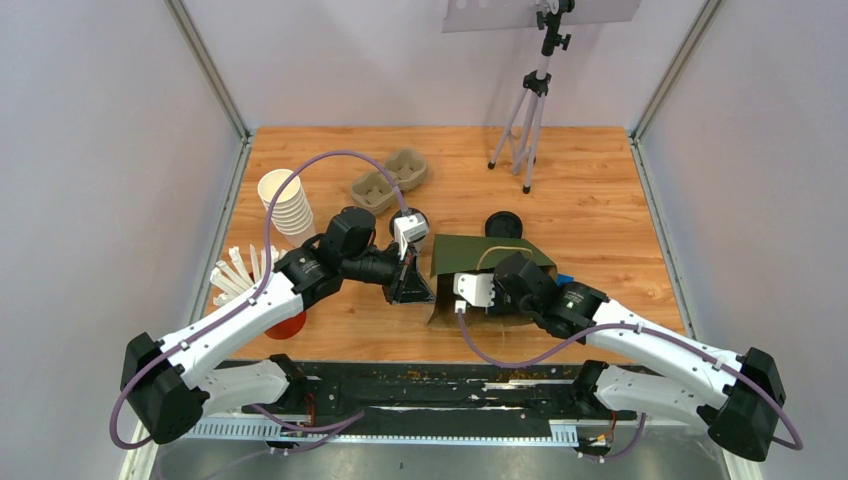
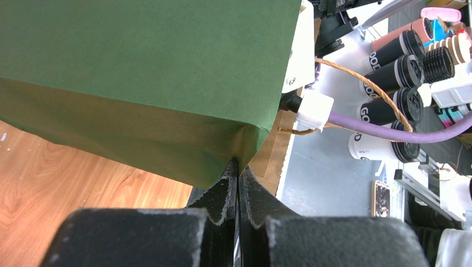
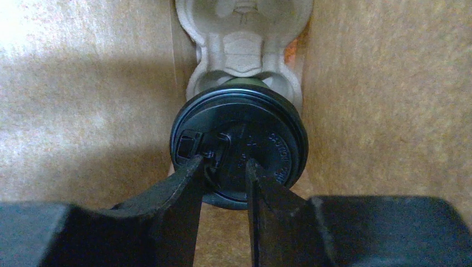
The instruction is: Pack the takeout coffee
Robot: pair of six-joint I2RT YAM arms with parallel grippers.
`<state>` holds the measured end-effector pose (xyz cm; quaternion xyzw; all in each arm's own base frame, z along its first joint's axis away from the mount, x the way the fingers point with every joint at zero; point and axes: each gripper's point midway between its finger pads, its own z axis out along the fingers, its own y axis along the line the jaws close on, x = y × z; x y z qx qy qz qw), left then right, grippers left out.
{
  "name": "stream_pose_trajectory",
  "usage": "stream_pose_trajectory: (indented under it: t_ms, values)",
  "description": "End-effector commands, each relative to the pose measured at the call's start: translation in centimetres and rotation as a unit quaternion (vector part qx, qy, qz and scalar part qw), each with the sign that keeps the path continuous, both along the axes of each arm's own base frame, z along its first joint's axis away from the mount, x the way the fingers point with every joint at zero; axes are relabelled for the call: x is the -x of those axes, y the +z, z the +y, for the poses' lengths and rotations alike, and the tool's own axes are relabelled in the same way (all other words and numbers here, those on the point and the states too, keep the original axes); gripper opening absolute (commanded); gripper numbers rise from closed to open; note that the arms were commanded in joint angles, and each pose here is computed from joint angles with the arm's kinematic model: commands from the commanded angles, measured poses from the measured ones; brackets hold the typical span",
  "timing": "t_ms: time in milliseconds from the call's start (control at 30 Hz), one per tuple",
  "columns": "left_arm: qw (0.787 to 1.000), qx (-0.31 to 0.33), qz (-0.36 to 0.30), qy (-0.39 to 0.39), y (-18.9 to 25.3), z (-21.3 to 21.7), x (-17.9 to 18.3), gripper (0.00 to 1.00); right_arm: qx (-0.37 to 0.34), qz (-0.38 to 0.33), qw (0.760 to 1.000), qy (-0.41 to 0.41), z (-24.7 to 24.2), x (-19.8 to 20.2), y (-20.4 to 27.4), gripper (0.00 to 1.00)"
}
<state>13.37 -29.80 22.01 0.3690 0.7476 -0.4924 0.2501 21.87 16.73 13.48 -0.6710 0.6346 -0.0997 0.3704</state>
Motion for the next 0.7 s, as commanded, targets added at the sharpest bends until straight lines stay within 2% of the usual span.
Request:
stream_pose_trajectory:
  t_ms: [0, 133, 367, 667]
  values:
    - [1.0, 0.024, -0.01, -0.013, 1.9, -0.6, 0.3, 0.05, -0.005, -0.004, 1.0, -0.018, -0.2, -0.5, -0.1, 0.34]
    - [1.0, 0.023, -0.01, -0.012, 1.9, -0.6, 0.2, 0.05, -0.014, 0.0, 1.0, -0.014, 0.2, -0.4, 0.6, 0.36]
    - [1.0, 0.014, -0.007, 0.0, 1.7, -0.6, -0.2, 0.05, -0.045, 0.007, 0.999, 0.012, 0.8, 0.6, 2.7, 0.47]
    - [1.0, 0.01, 0.0, 0.008, 1.6, -0.7, -0.4, 0.05, -0.087, 0.039, 0.995, 0.042, 1.6, 2.6, 5.7, 0.51]
